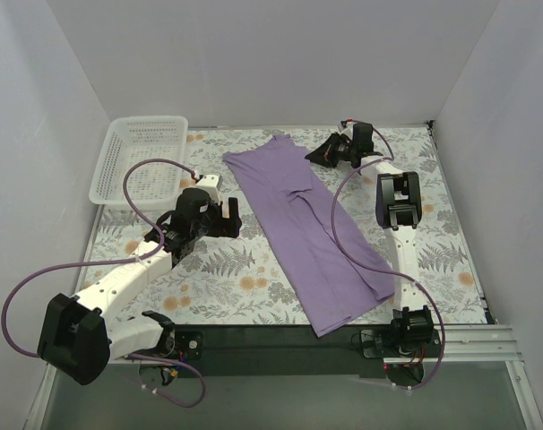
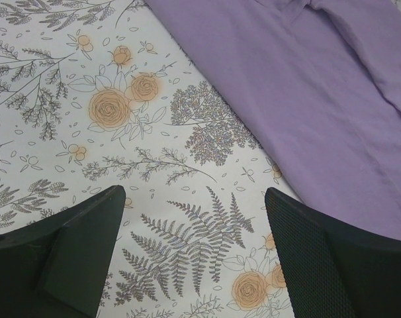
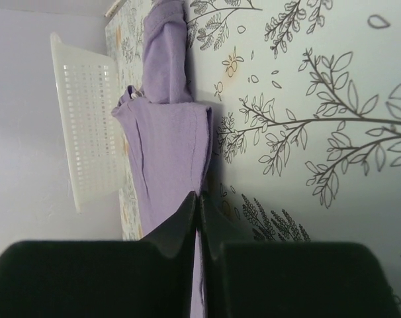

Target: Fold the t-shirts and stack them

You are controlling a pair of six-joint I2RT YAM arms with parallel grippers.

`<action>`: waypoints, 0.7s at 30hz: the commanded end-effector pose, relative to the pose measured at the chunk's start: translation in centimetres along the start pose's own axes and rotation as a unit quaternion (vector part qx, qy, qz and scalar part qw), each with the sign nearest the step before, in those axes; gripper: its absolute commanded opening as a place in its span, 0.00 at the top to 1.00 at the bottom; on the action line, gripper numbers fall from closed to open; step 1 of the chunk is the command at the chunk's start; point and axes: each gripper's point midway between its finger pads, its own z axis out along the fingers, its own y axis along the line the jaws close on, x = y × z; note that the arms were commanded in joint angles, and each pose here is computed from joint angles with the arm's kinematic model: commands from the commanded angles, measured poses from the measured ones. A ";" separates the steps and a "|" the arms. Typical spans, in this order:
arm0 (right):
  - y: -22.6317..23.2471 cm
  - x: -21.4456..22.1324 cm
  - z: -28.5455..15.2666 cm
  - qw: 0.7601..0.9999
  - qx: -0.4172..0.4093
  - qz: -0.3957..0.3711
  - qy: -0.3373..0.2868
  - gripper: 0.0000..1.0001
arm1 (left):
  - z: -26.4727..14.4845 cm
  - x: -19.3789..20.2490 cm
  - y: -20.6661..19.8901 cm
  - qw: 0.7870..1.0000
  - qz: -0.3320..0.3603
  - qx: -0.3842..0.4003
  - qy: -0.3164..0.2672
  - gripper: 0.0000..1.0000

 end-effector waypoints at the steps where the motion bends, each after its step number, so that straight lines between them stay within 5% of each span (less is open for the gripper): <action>1: 1.5 -1.9 -0.5 0.999 -0.028 -0.030 -0.019 0.92 | 0.0 -0.3 0.3 1.000 0.000 -0.006 -0.010 0.13; 21: 5.4 -1.2 -0.3 0.993 -0.069 -0.095 0.000 0.96 | -0.2 -0.4 0.1 1.000 -0.001 0.001 -0.011 0.14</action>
